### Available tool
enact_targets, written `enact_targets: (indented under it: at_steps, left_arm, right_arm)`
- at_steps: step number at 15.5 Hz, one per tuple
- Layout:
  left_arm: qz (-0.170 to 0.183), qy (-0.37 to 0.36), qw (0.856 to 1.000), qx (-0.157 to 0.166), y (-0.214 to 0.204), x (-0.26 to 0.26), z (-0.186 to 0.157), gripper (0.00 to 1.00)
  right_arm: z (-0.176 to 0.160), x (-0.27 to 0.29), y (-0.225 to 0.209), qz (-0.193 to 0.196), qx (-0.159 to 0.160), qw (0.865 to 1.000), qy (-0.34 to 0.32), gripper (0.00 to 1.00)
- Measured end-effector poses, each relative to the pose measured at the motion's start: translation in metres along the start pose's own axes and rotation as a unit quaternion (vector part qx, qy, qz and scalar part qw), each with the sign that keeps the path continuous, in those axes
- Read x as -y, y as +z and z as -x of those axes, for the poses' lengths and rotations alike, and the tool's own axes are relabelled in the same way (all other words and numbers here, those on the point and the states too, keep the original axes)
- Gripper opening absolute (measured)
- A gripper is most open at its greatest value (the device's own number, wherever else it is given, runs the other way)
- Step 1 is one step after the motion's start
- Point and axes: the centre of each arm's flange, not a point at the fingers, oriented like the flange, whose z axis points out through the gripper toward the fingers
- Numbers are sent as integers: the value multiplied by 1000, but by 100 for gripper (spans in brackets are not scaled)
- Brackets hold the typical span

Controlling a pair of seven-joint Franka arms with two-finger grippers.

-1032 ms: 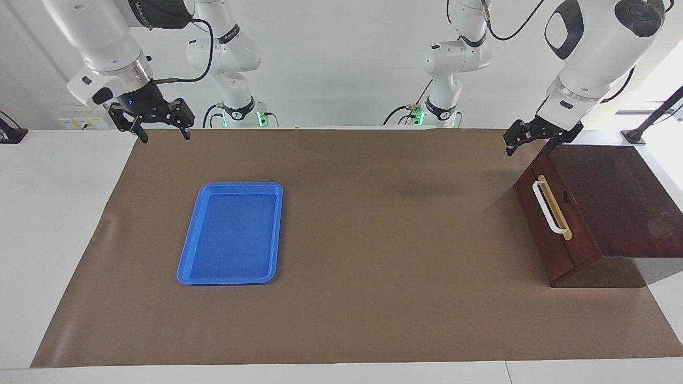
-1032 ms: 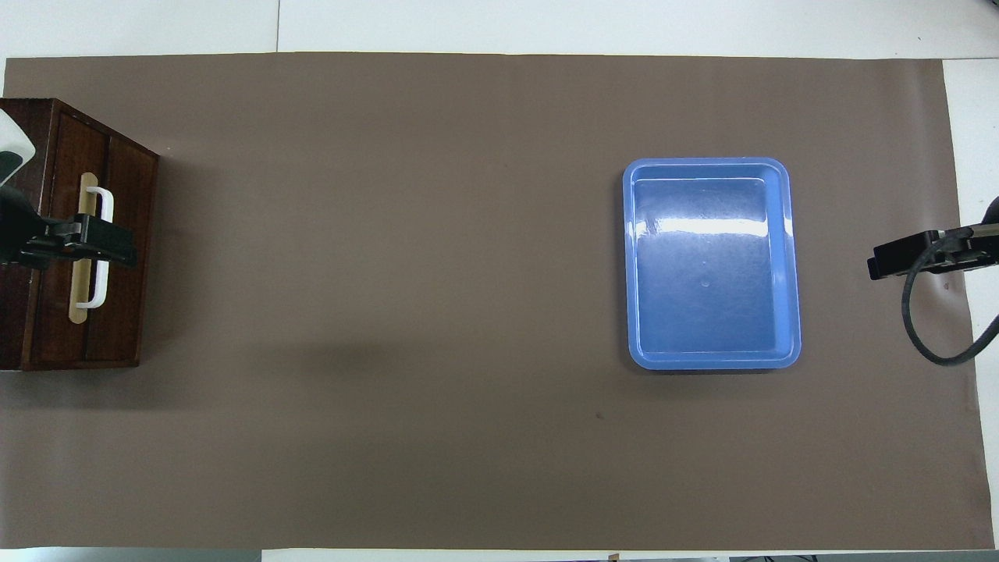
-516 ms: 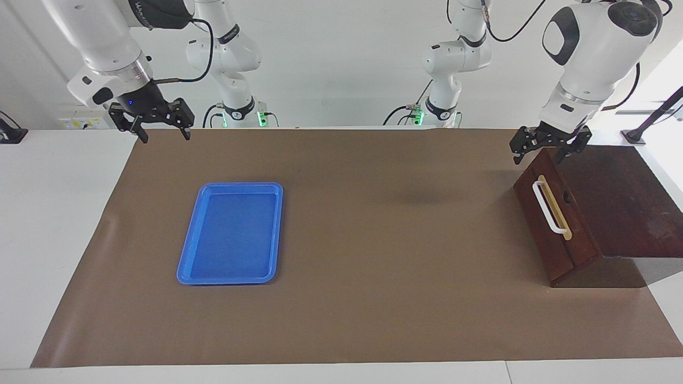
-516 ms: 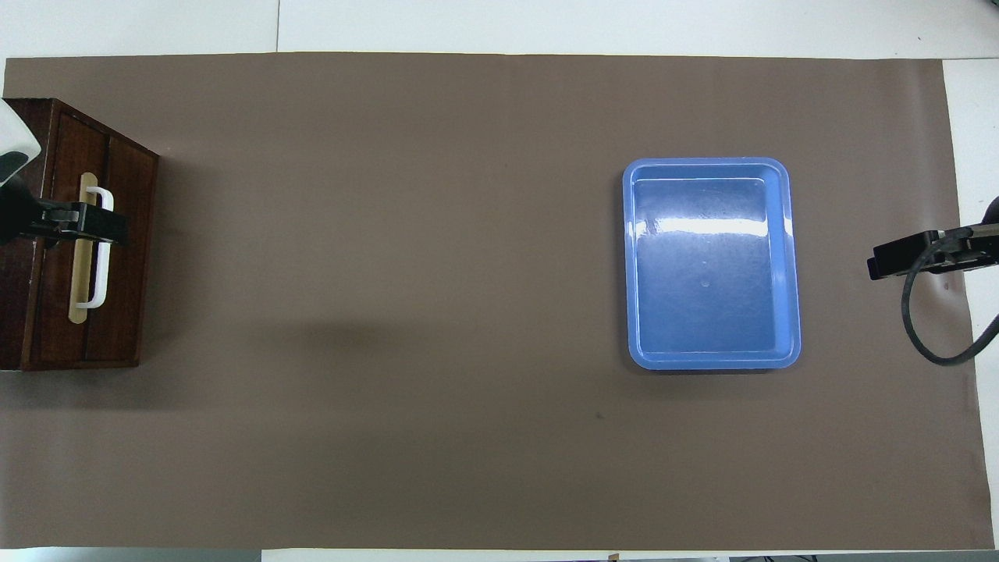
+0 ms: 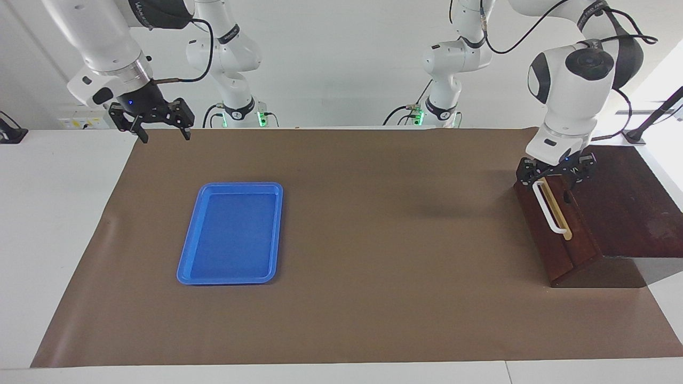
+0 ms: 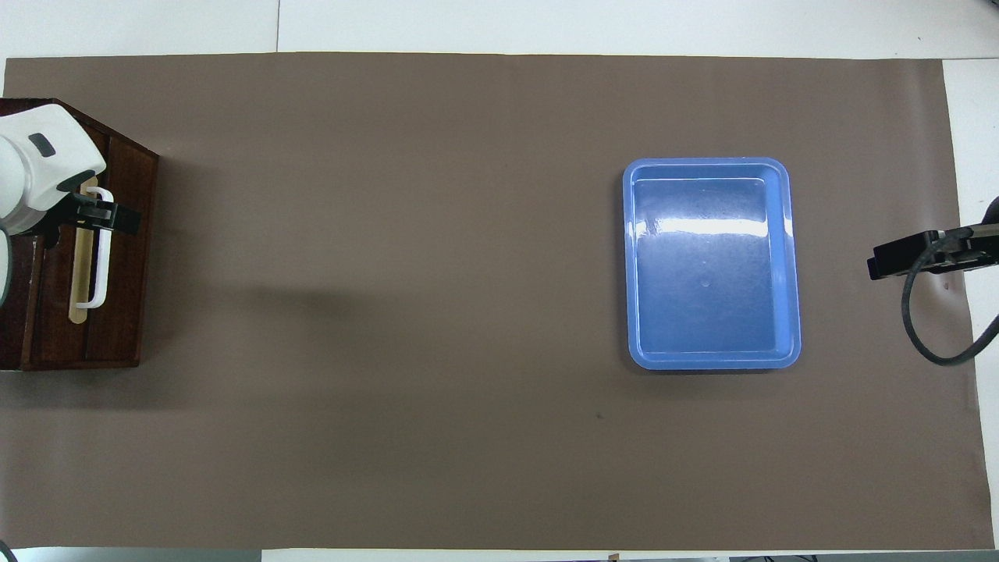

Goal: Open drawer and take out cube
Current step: 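Pull the white drawer handle outward with the left gripper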

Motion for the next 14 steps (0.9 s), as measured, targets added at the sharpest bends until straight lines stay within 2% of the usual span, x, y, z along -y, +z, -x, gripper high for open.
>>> enact_targets:
  at_steps: [7, 14]
  left_arm:
    - [-51, 41, 998, -13, 63, -22, -21, 100]
    - [-73, 67, 995, 12, 101, -36, -8, 100]
  right_arm:
    - [0, 0, 0, 0, 0, 1000, 0, 100]
    - [0, 0, 0, 0, 0, 1000, 0, 100]
